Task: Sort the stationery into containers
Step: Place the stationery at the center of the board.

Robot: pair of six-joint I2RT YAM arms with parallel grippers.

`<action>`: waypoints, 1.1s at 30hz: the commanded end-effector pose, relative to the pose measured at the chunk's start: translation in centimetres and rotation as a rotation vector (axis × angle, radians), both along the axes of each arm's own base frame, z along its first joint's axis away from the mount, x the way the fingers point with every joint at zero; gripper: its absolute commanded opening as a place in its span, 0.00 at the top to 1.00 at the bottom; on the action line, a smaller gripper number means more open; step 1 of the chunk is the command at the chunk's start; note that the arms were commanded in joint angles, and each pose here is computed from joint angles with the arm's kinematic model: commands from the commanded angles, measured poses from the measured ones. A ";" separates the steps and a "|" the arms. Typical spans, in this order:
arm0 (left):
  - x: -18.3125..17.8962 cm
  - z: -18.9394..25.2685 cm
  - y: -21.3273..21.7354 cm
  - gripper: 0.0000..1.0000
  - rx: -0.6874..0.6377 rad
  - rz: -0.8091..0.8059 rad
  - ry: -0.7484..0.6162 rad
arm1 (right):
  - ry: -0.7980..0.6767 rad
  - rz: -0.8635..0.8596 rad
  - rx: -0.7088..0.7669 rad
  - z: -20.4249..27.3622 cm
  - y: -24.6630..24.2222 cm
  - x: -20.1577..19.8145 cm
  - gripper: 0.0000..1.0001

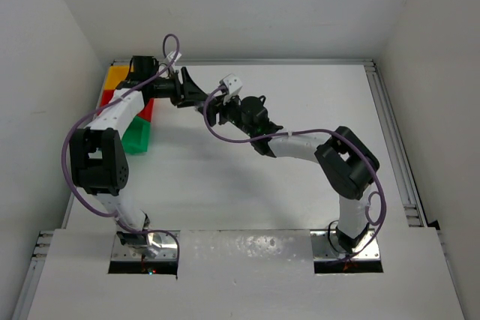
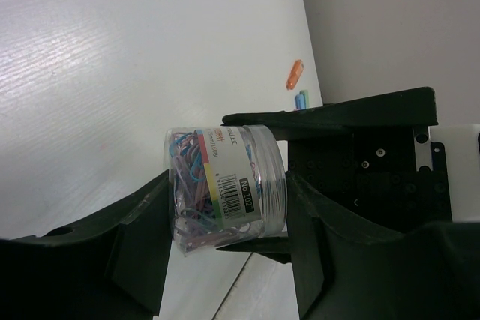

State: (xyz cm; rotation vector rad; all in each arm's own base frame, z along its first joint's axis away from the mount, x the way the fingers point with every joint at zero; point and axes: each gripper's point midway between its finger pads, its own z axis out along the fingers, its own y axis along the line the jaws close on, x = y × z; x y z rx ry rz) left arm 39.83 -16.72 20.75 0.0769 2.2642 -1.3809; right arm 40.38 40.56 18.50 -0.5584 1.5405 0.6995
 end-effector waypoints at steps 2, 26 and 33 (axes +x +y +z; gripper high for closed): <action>-1.1 2.9 -1.8 1.00 -0.048 -0.073 -0.080 | -0.036 0.046 0.100 3.0 1.4 -0.2 0.59; 5.2 -0.5 12.3 0.00 0.766 0.333 -0.215 | 0.339 -0.197 -0.533 -13.8 -4.8 -4.7 1.00; 4.1 -1.6 11.9 0.00 0.774 0.278 -0.205 | 0.384 -0.190 -0.603 -16.0 -4.3 -5.3 0.85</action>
